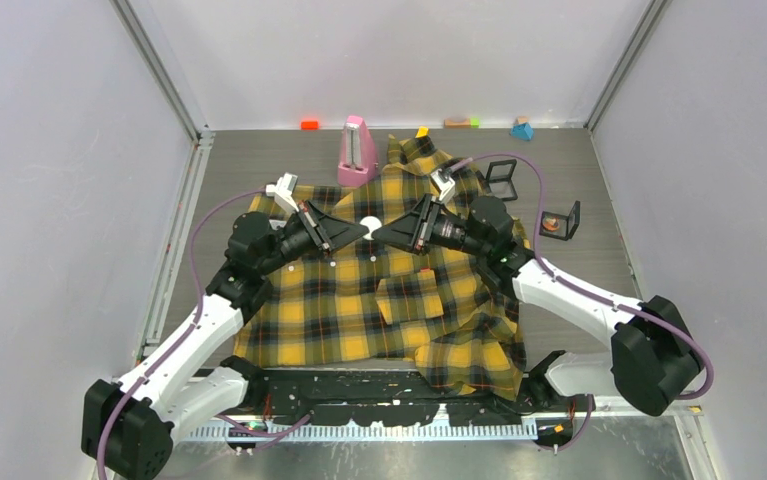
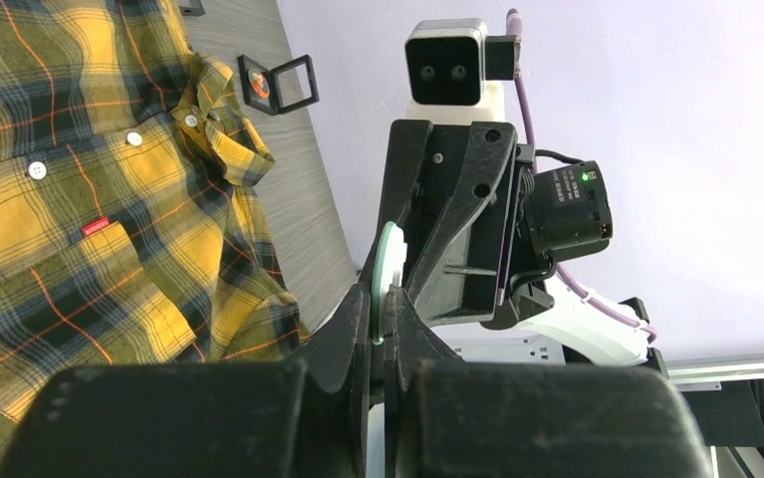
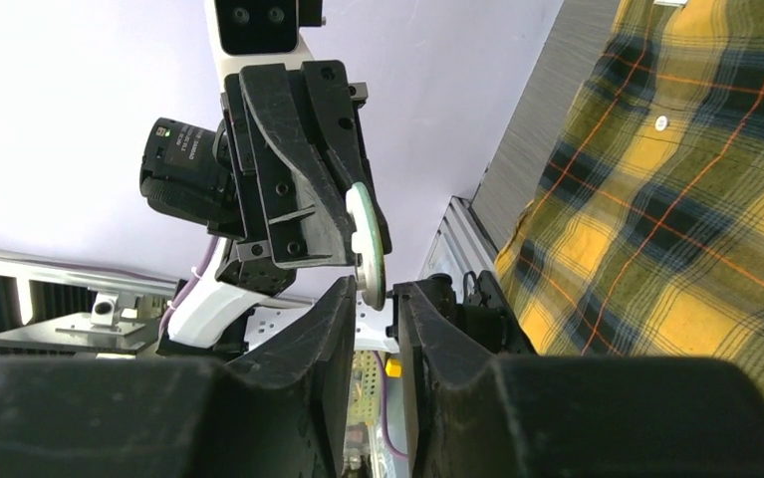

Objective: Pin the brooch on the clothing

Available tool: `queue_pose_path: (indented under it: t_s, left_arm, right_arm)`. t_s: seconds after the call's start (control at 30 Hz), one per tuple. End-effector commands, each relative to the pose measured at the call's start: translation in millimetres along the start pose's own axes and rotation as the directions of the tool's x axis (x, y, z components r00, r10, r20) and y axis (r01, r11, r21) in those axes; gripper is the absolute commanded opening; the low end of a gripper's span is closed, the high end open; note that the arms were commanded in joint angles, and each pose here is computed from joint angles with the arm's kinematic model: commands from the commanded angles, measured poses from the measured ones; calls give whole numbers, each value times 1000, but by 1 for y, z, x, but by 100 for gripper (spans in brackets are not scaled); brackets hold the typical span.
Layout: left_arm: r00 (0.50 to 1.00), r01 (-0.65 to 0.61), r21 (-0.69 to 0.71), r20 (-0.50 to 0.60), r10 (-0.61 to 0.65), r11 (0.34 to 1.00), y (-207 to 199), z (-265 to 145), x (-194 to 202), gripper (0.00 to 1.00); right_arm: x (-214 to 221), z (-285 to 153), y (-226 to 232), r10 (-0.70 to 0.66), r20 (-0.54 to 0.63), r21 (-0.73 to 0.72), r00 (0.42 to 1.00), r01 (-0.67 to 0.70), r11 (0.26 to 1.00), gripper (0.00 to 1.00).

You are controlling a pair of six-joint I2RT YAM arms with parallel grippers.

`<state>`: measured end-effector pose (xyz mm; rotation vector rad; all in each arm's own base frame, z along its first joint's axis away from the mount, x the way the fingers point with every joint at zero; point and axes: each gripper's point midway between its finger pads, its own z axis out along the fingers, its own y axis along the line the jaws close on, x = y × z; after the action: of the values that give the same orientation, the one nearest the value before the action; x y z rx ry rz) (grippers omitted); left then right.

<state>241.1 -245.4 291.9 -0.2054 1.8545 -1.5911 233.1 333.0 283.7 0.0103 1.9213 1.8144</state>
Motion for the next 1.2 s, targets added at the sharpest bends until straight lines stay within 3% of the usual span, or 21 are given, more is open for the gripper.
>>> queue_pose_path:
  t_s: [0.0, 0.27, 0.4, 0.43, 0.5, 0.57, 0.63, 0.8, 0.9, 1.17]
  left_arm:
    - [999, -36, 74, 17, 35, 997, -20, -3, -5, 0]
    - [1000, -28, 65, 11, 28, 998, -16, -6, -1, 0]
    - [999, -33, 75, -17, 35, 997, -17, -7, 4, 2]
    - [999, -39, 79, -33, 42, 996, -18, -8, 7, 9]
    - [996, -56, 76, -70, 61, 996, -17, -10, 13, 35]
    - [990, -80, 63, -110, 86, 995, -14, -13, 19, 55]
    - [982, -113, 46, -148, 118, 993, -12, -17, 22, 67]
    - [939, -213, 92, -257, 230, 973, -15, -26, 31, 84]
    - [900, -239, 150, -337, 277, 959, -16, -31, 43, 83]
    - [849, -207, 269, -429, 309, 941, -22, -34, 57, 60]
  right_arm:
    - [-5, 7, 29, -80, 4, -84, 997, 81, 993, 26]
    - [-11, 7, 31, -90, 46, -98, 995, 94, 991, 15]
    - [-11, 7, 30, -101, 49, -92, 994, 105, 990, 1]
    - [-12, 7, 31, -105, 48, -91, 993, 109, 990, 1]
    - [-9, 6, 24, -114, 28, -56, 993, 115, 992, 1]
    - [-6, 3, 21, -119, -6, -36, 993, 119, 992, 1]
    - [0, -2, 21, -127, -55, -28, 990, 126, 992, 1]
    - [22, -15, 20, -139, -202, 13, 969, 144, 989, 1]
    - [39, -28, 25, -124, -286, -2, 950, 129, 992, 1]
    - [62, -44, 38, -135, -351, -39, 926, 130, 991, 1]
